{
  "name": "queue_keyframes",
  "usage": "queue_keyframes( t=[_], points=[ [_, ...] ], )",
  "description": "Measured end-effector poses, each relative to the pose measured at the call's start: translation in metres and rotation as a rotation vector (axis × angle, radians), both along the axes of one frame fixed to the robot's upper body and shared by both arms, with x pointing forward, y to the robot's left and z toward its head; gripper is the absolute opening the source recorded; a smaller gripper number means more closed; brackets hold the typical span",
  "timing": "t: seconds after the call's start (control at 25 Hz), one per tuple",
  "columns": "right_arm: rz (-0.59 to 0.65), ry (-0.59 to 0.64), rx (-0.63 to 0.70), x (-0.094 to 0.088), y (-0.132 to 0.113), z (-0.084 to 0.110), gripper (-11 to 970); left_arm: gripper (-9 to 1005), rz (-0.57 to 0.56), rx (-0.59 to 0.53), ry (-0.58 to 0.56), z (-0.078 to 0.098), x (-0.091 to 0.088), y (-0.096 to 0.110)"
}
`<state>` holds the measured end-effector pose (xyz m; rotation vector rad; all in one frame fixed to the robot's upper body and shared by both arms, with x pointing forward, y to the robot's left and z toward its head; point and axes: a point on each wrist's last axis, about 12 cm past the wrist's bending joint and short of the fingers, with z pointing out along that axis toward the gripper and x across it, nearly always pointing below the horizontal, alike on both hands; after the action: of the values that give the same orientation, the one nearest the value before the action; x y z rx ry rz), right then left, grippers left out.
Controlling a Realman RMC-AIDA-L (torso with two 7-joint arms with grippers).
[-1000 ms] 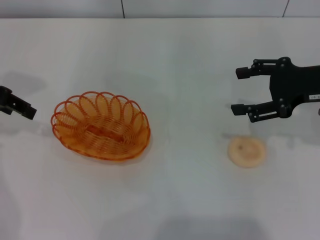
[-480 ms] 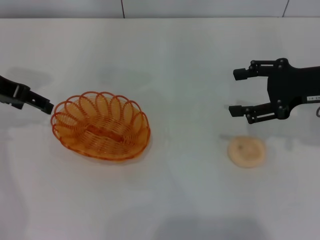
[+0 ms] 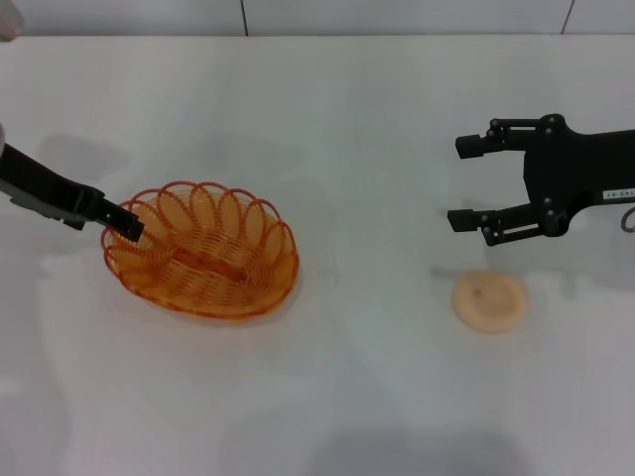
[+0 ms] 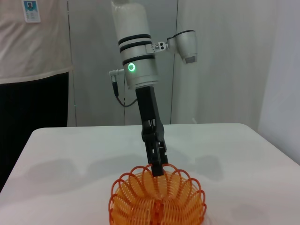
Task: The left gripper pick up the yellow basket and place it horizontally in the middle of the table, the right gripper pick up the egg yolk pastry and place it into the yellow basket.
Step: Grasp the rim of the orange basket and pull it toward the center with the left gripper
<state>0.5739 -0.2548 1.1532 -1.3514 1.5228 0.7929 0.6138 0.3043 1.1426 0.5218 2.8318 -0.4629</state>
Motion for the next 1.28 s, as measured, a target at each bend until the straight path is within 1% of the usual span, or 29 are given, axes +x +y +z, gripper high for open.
queue_keyframes(
  t=[0.08, 0.28, 0.44, 0.72, 0.96, 1.12, 1.24, 1.28],
  points=[
    [-0.001, 0.001, 0.001, 0.0, 0.0, 0.0, 840, 879, -0.001, 0.004, -0.007, -0.001, 0.001, -0.002],
    [-0.005, 0.002, 0.01, -0.001, -0.001, 0.0, 839, 816, -0.017, -0.005, -0.016, -0.004, 0.002, -0.008],
    [-0.007, 0.004, 0.012, -0.001, -0.001, 0.0, 839, 723, -0.045, 0.009, -0.012, -0.006, 0.003, -0.015],
    [-0.007, 0.006, 0.013, 0.0, 0.0, 0.0, 840, 560, -0.05, 0.016, -0.016, -0.008, 0.004, -0.017],
    [-0.006, 0.005, 0.014, 0.0, 0.0, 0.001, 839, 307, -0.053, 0.013, -0.021, -0.009, 0.003, -0.017],
    [-0.007, 0.002, 0.021, 0.0, 0.0, 0.002, 839, 127, -0.06, -0.003, -0.022, -0.01, 0.003, -0.02],
    [-0.009, 0.003, 0.026, 0.0, 0.0, 0.001, 839, 77, -0.061, -0.008, -0.02, -0.011, 0.002, -0.022],
    [-0.011, 0.002, 0.028, 0.0, -0.001, 0.002, 839, 77, -0.06, -0.013, -0.02, -0.01, 0.002, -0.023]
  ],
)
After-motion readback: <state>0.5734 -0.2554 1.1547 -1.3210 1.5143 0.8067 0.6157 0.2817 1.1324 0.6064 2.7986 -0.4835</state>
